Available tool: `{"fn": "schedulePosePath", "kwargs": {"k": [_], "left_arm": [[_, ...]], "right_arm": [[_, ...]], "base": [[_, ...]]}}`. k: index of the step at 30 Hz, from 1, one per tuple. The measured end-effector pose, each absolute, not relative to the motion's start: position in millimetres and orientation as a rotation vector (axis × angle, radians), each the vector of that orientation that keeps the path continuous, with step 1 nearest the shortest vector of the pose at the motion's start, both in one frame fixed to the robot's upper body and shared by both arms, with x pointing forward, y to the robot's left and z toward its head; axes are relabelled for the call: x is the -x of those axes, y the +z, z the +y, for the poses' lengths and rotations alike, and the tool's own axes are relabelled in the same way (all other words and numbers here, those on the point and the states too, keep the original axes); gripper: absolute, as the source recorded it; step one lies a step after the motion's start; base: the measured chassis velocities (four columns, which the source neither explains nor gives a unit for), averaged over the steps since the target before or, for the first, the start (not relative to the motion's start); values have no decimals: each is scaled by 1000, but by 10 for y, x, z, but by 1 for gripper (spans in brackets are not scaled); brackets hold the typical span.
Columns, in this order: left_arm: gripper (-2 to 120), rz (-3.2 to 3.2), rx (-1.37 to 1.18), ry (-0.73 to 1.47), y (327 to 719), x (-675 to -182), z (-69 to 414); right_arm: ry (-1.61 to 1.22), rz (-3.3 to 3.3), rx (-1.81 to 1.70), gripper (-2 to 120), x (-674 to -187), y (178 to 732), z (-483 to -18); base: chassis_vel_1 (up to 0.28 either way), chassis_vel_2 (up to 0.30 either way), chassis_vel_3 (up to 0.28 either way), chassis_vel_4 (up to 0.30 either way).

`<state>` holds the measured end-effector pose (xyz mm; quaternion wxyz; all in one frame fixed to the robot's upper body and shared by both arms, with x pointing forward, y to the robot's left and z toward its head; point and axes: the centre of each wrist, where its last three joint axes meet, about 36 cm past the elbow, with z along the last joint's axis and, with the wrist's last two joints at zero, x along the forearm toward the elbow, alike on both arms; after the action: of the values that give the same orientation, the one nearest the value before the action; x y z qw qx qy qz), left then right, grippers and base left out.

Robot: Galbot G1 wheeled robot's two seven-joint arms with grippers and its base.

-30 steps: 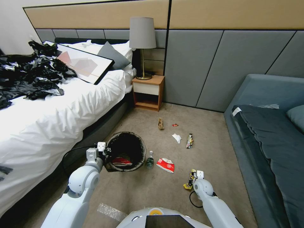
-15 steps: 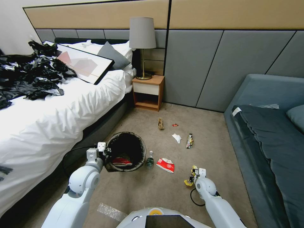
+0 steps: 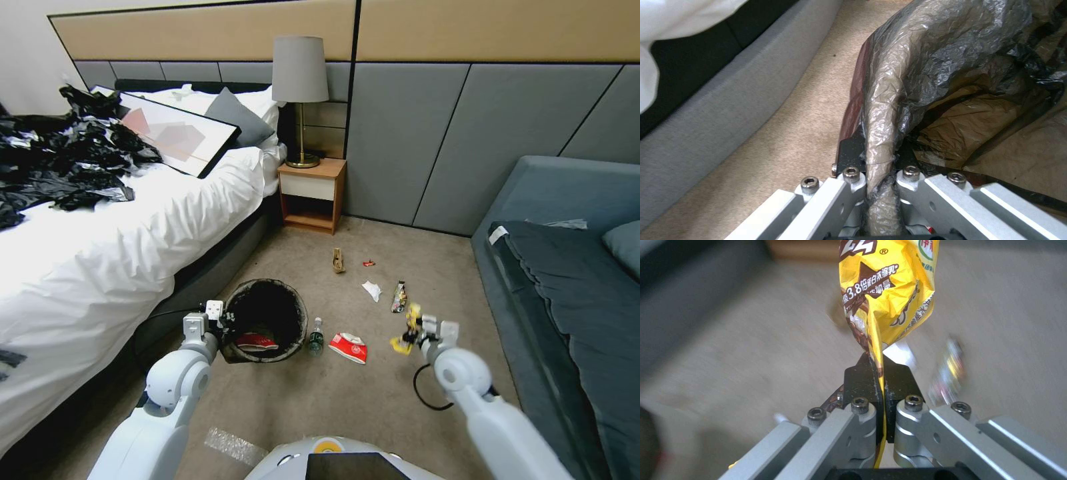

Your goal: Pick up the trash bin, then pick up the garbage from the floor and place it into the trash bin.

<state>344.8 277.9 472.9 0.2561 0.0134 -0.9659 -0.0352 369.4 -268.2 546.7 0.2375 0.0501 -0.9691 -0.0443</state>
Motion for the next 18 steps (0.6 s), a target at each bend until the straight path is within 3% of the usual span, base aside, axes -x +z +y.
{"fn": "schedulePosePath", "kwargs": {"k": [12,14,18], "left_arm": [[0,-2603,-35,-90,4638,-3487,2748],[0,-2598,-40,-88,4611,-3509,2756],[0,-2597,-41,-86,4605,-3517,2758]], "right_arm": [[-38,-2807,-608,0,-4170,6081,-2502],[-42,-2786,-733,0,-4445,6292,-2213],[-50,-2770,-763,0,-4527,6345,-2085]], "base": [[0,0,0,0],[0,0,0,0],[0,0,0,0]]}}
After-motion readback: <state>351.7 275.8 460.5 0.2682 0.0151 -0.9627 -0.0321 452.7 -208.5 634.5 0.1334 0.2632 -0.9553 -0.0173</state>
